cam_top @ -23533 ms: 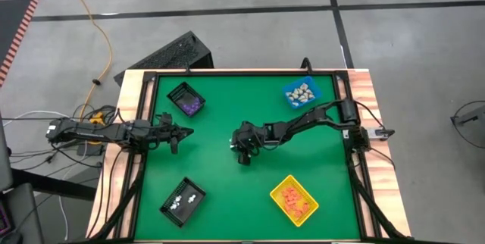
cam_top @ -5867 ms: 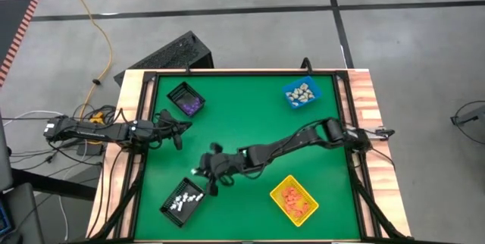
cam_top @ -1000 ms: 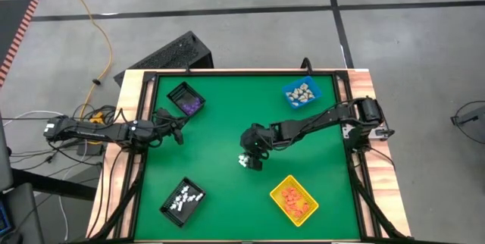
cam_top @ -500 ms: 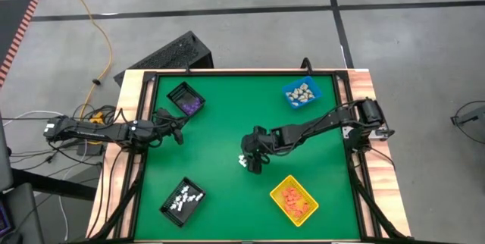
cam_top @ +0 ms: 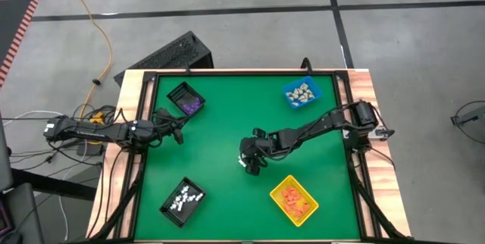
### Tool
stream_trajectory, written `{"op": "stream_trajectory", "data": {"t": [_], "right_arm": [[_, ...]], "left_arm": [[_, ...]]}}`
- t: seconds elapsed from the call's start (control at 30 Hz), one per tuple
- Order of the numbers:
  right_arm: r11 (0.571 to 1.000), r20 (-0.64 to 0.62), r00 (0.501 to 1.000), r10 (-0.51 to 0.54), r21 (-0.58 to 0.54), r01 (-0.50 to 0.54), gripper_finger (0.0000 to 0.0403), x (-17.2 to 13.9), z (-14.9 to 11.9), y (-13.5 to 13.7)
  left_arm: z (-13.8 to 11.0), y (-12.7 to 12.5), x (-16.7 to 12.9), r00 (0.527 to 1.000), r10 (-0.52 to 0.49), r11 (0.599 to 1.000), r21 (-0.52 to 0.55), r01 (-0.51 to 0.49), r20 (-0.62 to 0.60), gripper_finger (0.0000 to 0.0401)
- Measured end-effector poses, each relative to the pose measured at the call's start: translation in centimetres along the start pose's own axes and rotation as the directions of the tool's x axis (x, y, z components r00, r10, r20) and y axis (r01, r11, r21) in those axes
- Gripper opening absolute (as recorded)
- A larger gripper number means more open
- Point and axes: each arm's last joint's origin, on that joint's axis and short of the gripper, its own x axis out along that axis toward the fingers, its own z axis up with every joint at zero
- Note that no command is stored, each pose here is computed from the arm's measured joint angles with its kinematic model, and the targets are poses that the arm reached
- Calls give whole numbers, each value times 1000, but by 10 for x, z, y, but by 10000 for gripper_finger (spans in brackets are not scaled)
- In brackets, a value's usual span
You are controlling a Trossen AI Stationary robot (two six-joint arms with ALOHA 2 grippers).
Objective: Sort Halloween decoration
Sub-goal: Put the white skeleton toy into the bottom black basket
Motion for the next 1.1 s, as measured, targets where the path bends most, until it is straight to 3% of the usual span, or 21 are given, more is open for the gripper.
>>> {"op": "stream_trajectory", "data": {"t": [0.47, 0.63, 0.93, 1.1], "right_arm": [[1000, -26, 1000, -1, 18, 2, 195, 16, -8, 1], [1000, -33, 999, 3, 17, -3, 154, 17, -8, 1], [1000, -34, 999, 3, 31, -2, 33, 17, -9, 2], [1000, -30, 1000, 2, 31, -1, 29, 13, -4, 3]], "left_arm": [[0, 0, 0, 1000, 2, 1000, -2, -2, 1, 0], [0, 0, 0, 1000, 3, 1000, -2, -3, 1, 0], [0, 0, 0, 1000, 3, 1000, -2, -3, 2, 0], [0, 0, 0, 1000, 1, 1000, -2, -1, 0, 0]]}}
